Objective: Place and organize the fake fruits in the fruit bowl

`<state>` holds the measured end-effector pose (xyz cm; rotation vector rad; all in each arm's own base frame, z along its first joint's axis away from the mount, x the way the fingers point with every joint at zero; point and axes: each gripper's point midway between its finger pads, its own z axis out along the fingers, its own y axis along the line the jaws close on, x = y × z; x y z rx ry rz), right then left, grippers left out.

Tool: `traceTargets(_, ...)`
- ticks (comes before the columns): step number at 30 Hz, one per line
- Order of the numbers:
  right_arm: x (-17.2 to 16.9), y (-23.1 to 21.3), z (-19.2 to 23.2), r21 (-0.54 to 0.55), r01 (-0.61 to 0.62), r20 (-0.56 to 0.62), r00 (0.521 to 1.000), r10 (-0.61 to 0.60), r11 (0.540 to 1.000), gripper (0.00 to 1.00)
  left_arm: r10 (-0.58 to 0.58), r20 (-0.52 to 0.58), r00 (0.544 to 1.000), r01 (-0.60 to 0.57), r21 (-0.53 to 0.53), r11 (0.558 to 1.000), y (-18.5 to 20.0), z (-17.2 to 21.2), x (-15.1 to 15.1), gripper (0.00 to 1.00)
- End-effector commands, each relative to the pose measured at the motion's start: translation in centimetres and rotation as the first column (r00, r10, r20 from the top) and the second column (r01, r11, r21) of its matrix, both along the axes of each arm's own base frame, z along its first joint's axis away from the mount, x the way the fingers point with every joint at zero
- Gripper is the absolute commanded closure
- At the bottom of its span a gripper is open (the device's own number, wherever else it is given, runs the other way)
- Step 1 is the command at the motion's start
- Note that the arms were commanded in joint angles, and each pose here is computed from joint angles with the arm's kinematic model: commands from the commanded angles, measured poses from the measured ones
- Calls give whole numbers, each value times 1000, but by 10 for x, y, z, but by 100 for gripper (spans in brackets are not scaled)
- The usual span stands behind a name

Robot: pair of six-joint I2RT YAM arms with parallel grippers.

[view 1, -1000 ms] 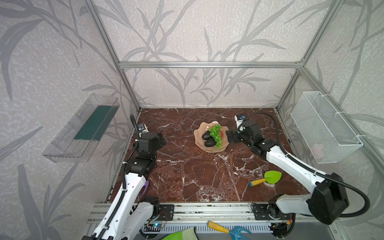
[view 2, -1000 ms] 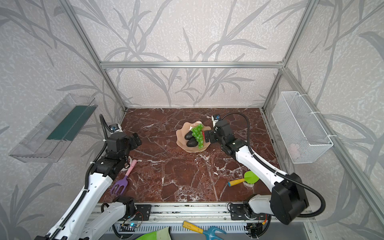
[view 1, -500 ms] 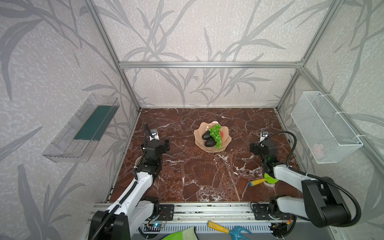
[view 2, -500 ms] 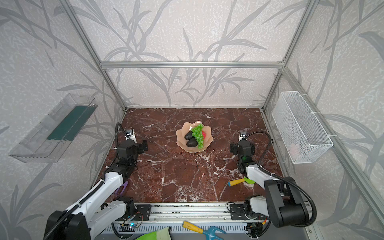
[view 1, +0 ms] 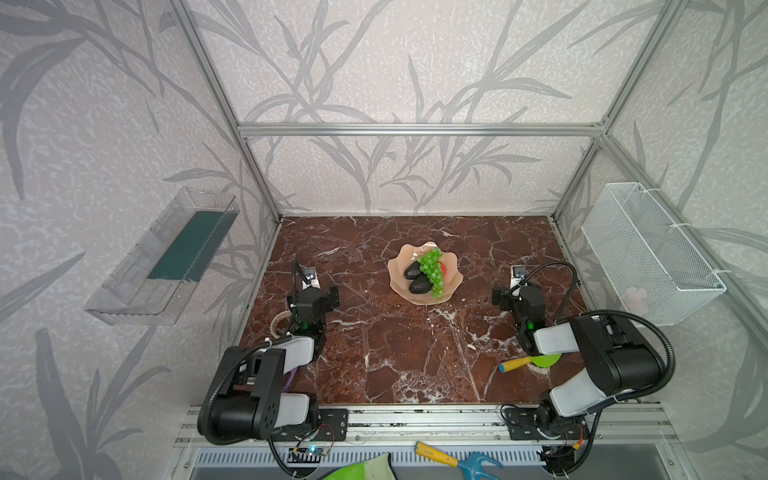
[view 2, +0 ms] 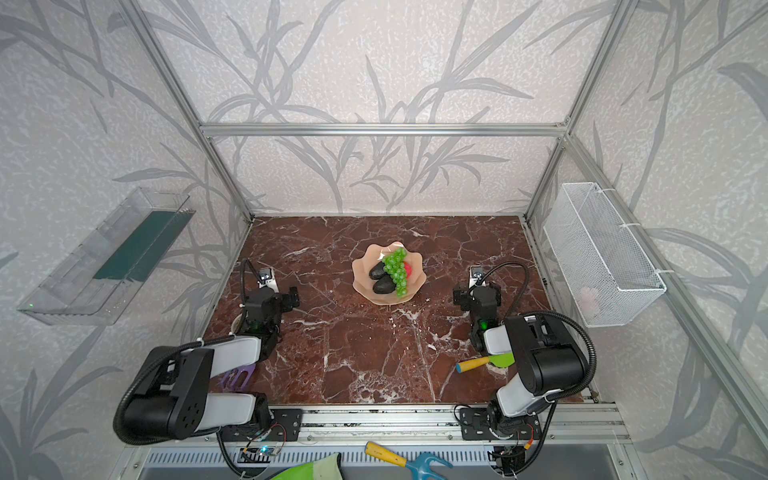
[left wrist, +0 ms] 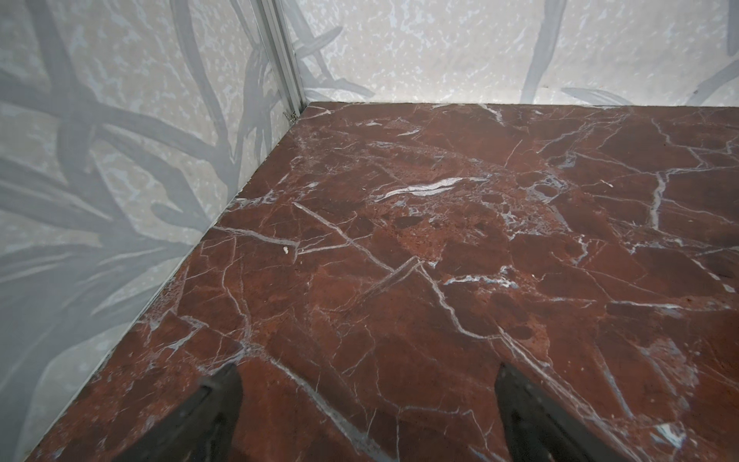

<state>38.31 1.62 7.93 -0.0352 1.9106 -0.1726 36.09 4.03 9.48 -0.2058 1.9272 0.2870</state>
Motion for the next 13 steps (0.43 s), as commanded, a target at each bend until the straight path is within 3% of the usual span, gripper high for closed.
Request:
traceTargets(1,11,5,18,-13,-15,66,998,16,1000,1,26,94,995,-27,3,1000,6,8,20,1)
traceTargets(7,3,12,21,-27,-52,103,993,55,998,1,93,123,988,-95,5,996,16,9,21,1)
traceTargets(13,10,14,18,-16,-63,65,996,64,998,1,96,106,990,-98,7,995,17,8,24,1)
